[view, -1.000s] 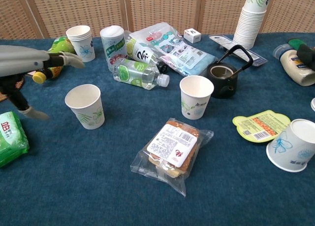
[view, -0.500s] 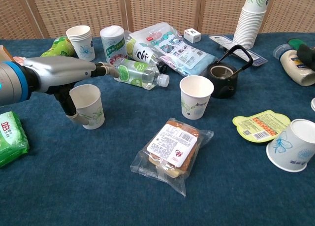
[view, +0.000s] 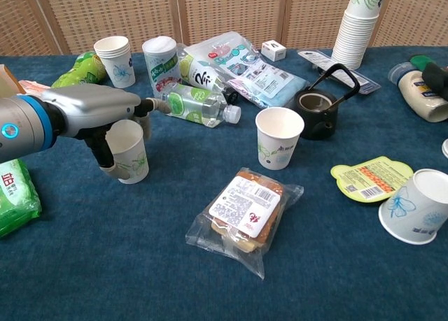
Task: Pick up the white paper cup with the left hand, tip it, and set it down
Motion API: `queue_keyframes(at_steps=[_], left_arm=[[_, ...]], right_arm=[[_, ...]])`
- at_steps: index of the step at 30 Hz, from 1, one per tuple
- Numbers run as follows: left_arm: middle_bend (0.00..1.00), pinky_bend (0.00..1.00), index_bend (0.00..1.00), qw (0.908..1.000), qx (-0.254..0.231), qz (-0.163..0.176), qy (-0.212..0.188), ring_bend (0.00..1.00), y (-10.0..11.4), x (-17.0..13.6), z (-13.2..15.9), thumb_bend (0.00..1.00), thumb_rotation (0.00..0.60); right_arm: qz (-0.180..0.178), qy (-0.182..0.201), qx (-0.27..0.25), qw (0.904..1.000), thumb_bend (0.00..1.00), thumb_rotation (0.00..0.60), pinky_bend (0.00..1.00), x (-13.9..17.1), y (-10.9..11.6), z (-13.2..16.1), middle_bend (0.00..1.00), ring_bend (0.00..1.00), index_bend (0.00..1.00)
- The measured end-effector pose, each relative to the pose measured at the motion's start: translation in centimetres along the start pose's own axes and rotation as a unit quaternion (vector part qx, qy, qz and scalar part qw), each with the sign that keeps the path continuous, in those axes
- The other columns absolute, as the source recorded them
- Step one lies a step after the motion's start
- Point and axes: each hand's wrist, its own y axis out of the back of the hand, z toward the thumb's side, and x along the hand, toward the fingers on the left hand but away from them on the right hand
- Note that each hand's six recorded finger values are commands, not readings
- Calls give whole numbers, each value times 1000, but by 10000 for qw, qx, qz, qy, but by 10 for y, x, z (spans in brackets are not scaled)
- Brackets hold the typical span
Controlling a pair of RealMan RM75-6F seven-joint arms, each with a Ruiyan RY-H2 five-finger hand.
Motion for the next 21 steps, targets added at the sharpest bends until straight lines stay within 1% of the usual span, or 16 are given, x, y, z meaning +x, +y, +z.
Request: queue_keyframes(at_steps=[3,12,17,21], left_arm=[[418,538,55,10000,-24,25,11,374,0,-1,-1,229,600],[483,581,134,9999,-52,108,62,429,2,-3,-7,232,600],[488,587,146,9998,-95,131,93,435,2,-3,-8,239,600],[474,587,144,9993,-318,189,37,434,4,-4,-6,239,600]], right_arm=[[3,-13,-1,10000,0,600,0,0,0,-1,0,0,0],[43,-17,-18,10000,0,600,0,-1,-2,-1,0,0,0],[50,-10,-21,10000,0,600,0,0,-2,-1,0,0,0],[57,-12,-25,10000,0,600,0,0,-2,-1,0,0,0]])
